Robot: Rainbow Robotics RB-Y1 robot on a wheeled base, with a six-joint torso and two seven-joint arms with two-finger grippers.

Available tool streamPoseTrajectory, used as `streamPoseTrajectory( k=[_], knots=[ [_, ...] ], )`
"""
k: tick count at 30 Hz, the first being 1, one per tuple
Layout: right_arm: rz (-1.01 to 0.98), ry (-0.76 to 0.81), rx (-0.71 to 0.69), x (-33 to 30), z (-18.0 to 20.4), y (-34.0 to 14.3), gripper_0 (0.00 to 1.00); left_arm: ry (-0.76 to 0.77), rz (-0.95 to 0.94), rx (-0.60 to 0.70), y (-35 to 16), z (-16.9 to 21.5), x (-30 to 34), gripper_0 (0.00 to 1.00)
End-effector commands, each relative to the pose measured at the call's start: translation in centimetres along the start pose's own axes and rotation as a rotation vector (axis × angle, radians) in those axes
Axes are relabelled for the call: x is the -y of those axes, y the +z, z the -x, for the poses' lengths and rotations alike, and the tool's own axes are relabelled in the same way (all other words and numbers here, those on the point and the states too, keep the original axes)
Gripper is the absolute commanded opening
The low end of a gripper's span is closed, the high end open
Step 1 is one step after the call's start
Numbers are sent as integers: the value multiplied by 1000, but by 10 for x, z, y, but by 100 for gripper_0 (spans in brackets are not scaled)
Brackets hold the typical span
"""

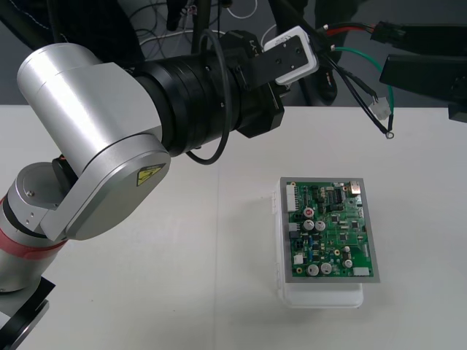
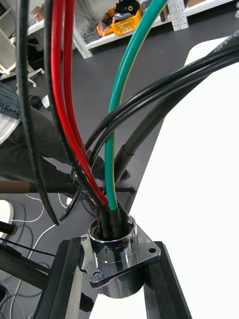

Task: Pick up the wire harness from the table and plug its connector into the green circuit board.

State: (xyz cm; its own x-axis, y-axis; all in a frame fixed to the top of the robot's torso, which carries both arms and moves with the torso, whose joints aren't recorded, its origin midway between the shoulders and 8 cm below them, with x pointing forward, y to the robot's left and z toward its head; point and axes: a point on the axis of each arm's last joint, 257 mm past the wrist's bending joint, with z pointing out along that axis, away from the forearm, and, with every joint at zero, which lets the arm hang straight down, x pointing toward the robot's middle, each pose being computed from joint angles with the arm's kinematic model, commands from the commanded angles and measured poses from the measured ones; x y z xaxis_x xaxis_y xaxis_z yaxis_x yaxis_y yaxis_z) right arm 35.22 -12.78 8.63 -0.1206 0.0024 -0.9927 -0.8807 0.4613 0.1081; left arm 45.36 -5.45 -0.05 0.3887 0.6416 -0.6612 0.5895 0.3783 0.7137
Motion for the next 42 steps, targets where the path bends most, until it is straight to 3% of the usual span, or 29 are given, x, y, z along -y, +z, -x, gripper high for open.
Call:
streamPoseTrajectory(
  k=[1,3,28,29,31,33,37,42],
  knots=[
    [18,-18,-4,-8,4,6,48,77,34,112,-2,42,-4,0],
    [17,-20,-3,-8,5,6,1,78,36,118,-2,43,-5,0],
    [20,-29,4,-9,6,6,0,81,43,132,-2,44,-5,0],
    [20,-31,3,-9,6,6,3,84,43,132,-2,44,-5,0],
    [19,-31,6,-8,6,6,38,85,43,132,-2,44,-4,0],
    [17,-28,6,-7,7,6,54,86,42,131,-2,44,-4,0],
    [15,-30,6,-6,6,6,70,87,43,132,-2,44,-4,0],
    [19,-22,7,-7,7,5,72,91,43,131,-2,44,-4,0]
  ],
)
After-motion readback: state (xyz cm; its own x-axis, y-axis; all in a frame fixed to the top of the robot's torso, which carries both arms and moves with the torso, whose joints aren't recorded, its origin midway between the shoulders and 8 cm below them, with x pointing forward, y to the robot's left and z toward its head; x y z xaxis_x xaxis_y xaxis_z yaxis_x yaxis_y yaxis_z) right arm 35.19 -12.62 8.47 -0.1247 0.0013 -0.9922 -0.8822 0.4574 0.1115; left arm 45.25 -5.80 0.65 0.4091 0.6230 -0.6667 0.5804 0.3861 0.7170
